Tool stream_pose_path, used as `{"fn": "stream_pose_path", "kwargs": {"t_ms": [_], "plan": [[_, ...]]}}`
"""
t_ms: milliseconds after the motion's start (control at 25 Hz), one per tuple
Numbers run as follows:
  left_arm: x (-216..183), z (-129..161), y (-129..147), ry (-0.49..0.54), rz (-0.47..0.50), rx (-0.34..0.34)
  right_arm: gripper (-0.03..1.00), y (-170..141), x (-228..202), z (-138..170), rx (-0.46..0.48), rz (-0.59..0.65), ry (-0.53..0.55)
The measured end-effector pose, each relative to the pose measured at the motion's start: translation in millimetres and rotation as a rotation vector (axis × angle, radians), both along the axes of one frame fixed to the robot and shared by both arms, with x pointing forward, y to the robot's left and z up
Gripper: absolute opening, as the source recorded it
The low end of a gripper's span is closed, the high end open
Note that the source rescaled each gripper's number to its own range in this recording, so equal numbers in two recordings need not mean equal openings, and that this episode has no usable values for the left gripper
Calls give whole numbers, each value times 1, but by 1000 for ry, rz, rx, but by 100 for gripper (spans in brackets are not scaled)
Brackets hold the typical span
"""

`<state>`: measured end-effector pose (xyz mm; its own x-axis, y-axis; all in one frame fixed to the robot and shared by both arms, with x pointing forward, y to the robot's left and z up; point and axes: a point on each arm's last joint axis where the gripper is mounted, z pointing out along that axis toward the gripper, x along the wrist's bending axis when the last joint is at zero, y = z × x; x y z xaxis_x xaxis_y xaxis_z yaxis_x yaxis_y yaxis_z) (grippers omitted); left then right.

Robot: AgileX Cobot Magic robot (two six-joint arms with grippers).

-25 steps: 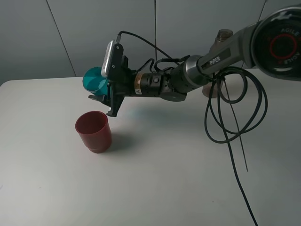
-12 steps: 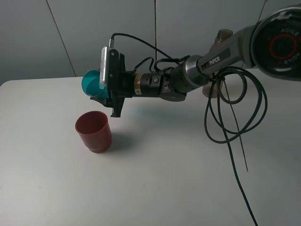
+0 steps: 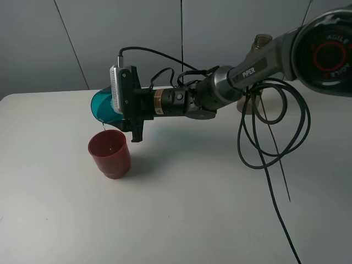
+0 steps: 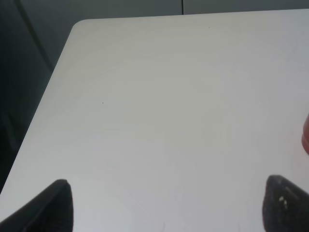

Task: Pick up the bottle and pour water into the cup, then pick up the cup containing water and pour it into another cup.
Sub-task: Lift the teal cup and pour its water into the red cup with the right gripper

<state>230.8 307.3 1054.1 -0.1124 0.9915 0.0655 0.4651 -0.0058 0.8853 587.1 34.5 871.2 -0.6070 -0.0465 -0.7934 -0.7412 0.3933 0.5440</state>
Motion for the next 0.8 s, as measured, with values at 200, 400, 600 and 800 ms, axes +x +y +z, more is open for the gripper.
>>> {"fn": "stream_pose_path", "kwargs": {"t_ms": [200,400,600,800], "plan": [[0,0,0,0,0,0,2,2,-3,2,1,42,-75],[0,0,0,0,0,0,2,4,-4,4,-4,77,-158],[0,0,0,0,0,0,2,4,-5,4,-25,98,-233],[0,0,0,0,0,0,2,4,-4,4,-35,106,-276]]}}
